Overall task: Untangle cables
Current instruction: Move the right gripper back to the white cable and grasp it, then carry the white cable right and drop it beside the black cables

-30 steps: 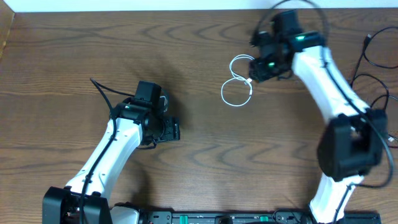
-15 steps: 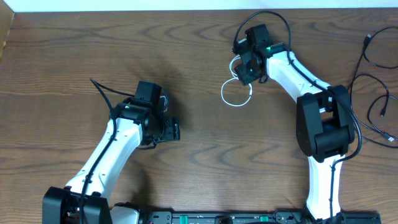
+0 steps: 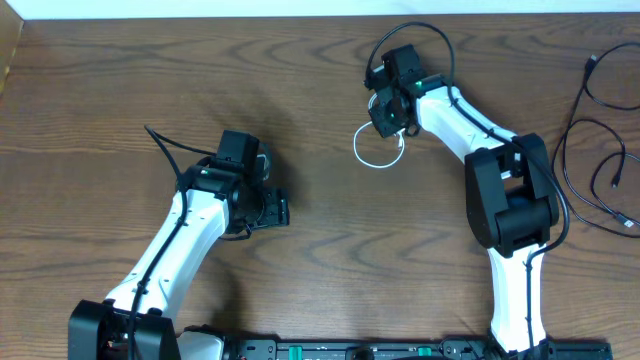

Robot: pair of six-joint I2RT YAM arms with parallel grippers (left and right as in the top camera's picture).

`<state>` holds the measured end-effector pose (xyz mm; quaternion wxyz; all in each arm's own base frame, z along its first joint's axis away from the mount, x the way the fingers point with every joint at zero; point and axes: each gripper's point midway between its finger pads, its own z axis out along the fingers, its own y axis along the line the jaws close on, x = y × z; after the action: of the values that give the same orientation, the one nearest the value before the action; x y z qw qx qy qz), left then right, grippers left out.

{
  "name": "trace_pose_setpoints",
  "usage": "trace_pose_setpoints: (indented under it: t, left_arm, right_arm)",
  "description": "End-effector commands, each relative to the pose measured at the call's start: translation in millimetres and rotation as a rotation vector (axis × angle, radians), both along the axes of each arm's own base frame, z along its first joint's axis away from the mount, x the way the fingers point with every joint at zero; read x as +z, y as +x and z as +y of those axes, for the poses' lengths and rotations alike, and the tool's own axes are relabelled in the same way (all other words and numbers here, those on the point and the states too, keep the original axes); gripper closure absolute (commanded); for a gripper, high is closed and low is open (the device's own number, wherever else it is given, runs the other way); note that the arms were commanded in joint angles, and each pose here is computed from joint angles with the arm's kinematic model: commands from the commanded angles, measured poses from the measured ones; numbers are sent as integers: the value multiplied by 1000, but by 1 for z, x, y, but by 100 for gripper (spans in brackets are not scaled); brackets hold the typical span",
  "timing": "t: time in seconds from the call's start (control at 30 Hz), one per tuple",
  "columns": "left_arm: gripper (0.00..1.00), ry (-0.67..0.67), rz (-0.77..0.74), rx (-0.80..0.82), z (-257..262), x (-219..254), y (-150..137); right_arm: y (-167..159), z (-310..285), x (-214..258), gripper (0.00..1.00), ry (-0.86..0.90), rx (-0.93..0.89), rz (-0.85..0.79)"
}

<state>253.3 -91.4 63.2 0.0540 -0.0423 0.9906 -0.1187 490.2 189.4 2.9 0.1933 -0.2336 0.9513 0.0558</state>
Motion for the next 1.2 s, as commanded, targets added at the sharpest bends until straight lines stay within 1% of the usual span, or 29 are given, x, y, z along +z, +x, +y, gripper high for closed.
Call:
trace_pose_setpoints:
  t: [0.0,0.1,0.13,0.23,0.33,0.47,0.6,0.7,0.8,0.87,1.03,1.17]
  left_arm:
    - [26,10,4,-18,1,-2,-3]
    - [25,10,4,-18,1,-2,-3]
    - [26,10,3,-18,1,-2,-3]
    - [25,10,3,-18,1,-2,-3]
    - [26,9,0,-18,1,-2,-2]
    - [26,8,-4,-18,0,-2,-1]
    - [25,9,-2,-18,1,-2,-1]
    - [25,9,2,-18,1,-2,-2]
    - [25,10,7,-18,1,-2,-4]
    - [26,11,8,-18,1,-2,-4]
    - [26,11,8,-18,1,-2,-4]
    - [26,11,8,-18,1,-2,-4]
  right_arm:
    - [-13,-3,-28,81,-5,-57,84]
    - [-19,-4,-30,97,-11,-56,108]
    - [-22,-5,-30,99,-15,-56,121]
    - [-29,-8,-27,99,-26,-57,149]
    - [-32,-8,-8,99,-16,-55,151]
    - [-28,-10,56,99,12,-60,90]
    - [-21,-26,141,99,47,-130,-61]
    - [-18,-60,196,99,26,-230,-191]
    - [-21,-97,229,99,-19,-316,-268]
    - [-24,-137,249,99,-68,-431,-319]
    - [-34,-236,279,99,-149,-691,-394]
    - [-47,-304,280,99,-183,-850,-389]
